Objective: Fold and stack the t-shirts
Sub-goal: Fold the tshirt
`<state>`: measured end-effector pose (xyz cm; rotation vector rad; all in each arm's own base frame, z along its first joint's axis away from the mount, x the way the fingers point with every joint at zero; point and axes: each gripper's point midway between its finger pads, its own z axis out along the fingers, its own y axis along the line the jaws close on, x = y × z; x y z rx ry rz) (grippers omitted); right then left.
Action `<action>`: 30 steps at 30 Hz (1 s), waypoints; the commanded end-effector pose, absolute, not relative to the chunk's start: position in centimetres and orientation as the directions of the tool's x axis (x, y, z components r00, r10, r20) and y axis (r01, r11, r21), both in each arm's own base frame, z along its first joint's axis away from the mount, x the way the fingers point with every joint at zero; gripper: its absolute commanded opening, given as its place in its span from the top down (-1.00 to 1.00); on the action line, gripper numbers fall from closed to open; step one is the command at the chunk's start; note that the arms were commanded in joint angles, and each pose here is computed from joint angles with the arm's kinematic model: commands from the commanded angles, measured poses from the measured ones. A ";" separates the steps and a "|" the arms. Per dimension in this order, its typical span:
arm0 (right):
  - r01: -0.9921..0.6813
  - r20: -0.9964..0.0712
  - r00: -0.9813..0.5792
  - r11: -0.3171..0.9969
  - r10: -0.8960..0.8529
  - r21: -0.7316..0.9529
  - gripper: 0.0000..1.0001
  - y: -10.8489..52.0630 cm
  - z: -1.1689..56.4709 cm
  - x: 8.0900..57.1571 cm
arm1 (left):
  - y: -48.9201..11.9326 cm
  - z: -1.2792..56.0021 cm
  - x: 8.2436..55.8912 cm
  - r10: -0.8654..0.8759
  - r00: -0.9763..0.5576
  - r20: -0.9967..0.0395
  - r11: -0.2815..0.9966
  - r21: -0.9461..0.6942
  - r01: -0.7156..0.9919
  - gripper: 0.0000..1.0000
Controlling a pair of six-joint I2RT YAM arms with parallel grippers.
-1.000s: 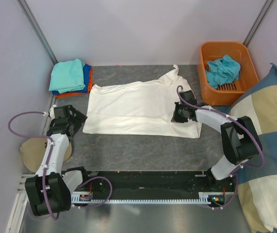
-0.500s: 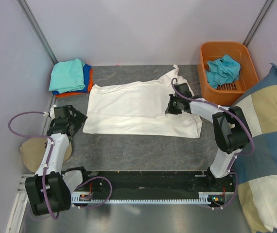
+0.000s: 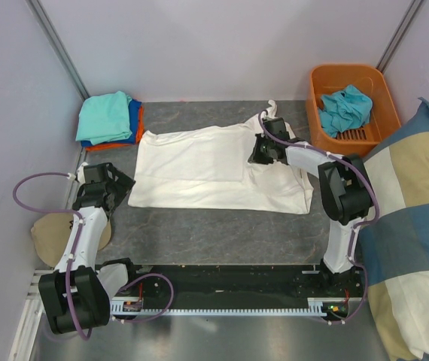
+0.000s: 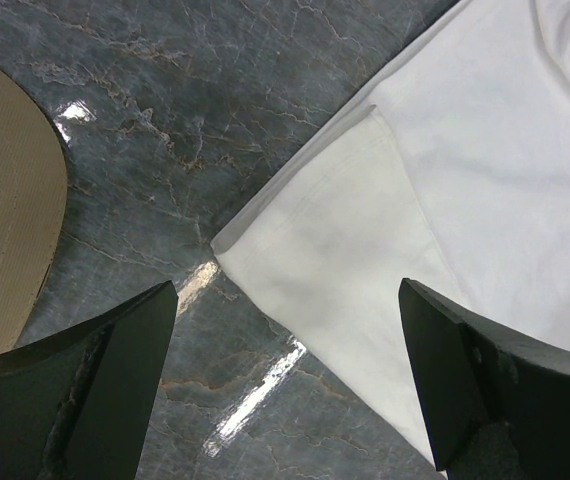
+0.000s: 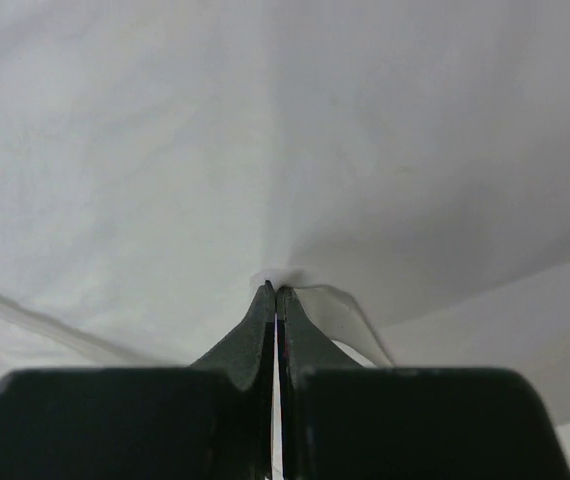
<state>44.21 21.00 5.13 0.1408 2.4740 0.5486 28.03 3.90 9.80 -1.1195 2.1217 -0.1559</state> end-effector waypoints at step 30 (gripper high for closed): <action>-0.308 -0.710 -0.694 0.841 0.122 0.446 -0.44 24.9 12.5 48.8 | 3.7 9.1 28.2 -0.733 -0.408 -0.545 0.655 -0.401 -0.641 -1.00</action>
